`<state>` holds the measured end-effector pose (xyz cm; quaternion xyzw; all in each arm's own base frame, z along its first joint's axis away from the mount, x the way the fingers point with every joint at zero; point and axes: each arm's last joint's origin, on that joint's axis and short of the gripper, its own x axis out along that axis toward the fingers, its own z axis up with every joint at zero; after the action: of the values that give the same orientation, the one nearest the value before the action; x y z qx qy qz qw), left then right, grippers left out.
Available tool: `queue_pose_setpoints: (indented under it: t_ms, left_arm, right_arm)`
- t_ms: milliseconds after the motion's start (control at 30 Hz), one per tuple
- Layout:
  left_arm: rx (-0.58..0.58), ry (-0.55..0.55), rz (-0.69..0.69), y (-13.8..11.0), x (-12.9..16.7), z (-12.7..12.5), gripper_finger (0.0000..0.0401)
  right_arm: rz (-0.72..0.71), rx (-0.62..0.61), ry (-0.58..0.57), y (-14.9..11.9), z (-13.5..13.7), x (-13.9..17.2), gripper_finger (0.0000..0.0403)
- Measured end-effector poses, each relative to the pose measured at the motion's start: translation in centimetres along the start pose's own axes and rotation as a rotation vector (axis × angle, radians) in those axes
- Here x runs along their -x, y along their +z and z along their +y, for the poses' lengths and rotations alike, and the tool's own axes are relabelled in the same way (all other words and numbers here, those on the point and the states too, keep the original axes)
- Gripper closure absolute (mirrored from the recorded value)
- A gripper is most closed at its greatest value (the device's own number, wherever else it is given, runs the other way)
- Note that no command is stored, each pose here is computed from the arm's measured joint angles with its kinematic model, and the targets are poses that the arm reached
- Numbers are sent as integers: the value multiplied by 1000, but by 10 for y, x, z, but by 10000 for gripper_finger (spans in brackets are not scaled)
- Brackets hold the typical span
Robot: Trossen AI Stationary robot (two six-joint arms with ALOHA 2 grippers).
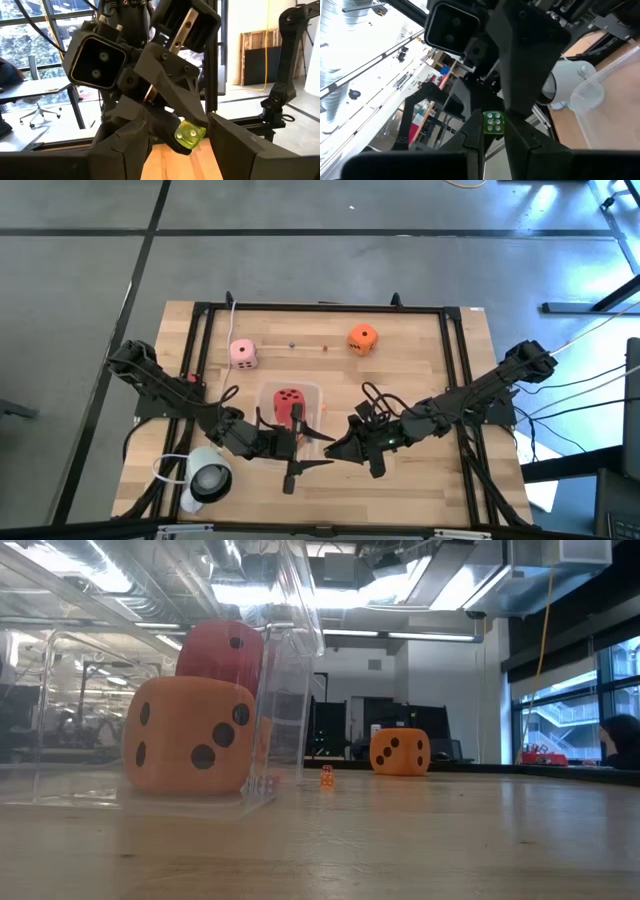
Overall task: Pick & Place Dice
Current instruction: Put the small yellow die on the bin
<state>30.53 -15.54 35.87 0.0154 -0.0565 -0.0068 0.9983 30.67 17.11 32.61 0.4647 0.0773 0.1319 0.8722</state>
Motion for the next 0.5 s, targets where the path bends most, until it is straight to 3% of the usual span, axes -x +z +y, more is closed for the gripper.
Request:
queue_pose_setpoints:
  t_ms: [500]
  left_arm:
    - [-38,-38,17,-2,0,-1,261]
  right_arm:
    - [-7,0,11,1,1,0,357]
